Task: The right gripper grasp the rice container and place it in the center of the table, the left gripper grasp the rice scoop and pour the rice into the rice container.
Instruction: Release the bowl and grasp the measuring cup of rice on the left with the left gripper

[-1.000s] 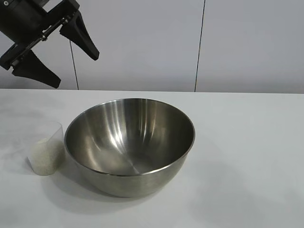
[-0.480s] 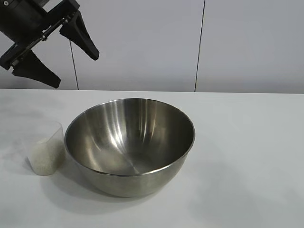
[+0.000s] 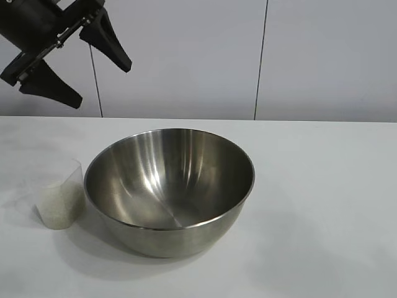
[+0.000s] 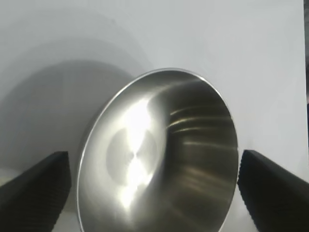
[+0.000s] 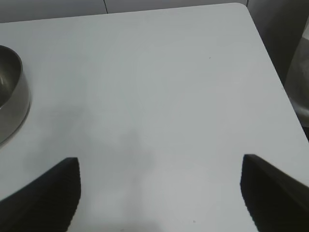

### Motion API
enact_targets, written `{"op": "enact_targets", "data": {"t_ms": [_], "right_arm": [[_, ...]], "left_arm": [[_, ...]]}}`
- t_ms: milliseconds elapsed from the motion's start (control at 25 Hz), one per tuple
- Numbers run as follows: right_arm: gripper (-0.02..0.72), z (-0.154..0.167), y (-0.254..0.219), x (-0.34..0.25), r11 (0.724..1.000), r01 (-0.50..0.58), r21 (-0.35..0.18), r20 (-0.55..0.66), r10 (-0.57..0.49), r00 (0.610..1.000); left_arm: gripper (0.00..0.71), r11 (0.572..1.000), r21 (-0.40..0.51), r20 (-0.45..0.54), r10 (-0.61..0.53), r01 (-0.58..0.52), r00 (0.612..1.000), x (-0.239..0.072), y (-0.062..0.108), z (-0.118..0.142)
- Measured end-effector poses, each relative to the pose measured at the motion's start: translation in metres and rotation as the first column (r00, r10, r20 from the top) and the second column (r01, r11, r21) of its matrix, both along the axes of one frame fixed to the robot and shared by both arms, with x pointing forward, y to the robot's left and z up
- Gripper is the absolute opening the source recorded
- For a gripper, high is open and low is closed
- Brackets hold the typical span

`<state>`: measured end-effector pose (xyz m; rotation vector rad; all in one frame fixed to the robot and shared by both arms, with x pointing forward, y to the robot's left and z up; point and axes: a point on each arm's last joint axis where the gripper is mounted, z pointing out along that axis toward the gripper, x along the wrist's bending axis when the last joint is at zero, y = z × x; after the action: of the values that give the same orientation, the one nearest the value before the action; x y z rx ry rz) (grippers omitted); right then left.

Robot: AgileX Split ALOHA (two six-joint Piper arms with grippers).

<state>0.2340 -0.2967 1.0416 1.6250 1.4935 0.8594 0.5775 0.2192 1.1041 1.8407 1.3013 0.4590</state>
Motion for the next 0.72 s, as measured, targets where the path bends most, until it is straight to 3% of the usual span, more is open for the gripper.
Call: {"op": "enact_targets", "data": {"t_ms": [120, 240, 360, 480, 720], "right_arm": [[0.623, 0.000, 0.000, 0.000, 1.000, 0.000, 0.000, 0.001, 0.000, 1.000], [0.623, 0.000, 0.000, 0.000, 1.000, 0.000, 0.000, 0.003, 0.000, 1.000], [0.623, 0.000, 0.000, 0.000, 1.000, 0.000, 0.000, 0.003, 0.000, 1.000], [0.623, 0.000, 0.000, 0.000, 1.000, 0.000, 0.000, 0.003, 0.000, 1.000], [0.623, 0.000, 0.000, 0.000, 1.000, 0.000, 0.000, 0.003, 0.000, 1.000]], "left_arm": [[0.638, 0.993, 0.081, 0.224, 0.062, -0.082, 0.973, -0.029, 0.014, 0.005], [0.610, 0.966, 0.135, 0.393, 0.151, -0.220, 0.907, -0.060, 0.025, -0.030], [0.600, 0.917, 0.171, 0.500, 0.236, -0.362, 0.833, -0.083, 0.039, -0.075], [0.598, 0.864, 0.207, 0.547, 0.287, -0.459, 0.787, -0.102, 0.053, -0.109], [0.594, 0.842, -0.002, 0.595, 0.435, -0.540, 0.676, -0.121, 0.063, -0.136]]}}
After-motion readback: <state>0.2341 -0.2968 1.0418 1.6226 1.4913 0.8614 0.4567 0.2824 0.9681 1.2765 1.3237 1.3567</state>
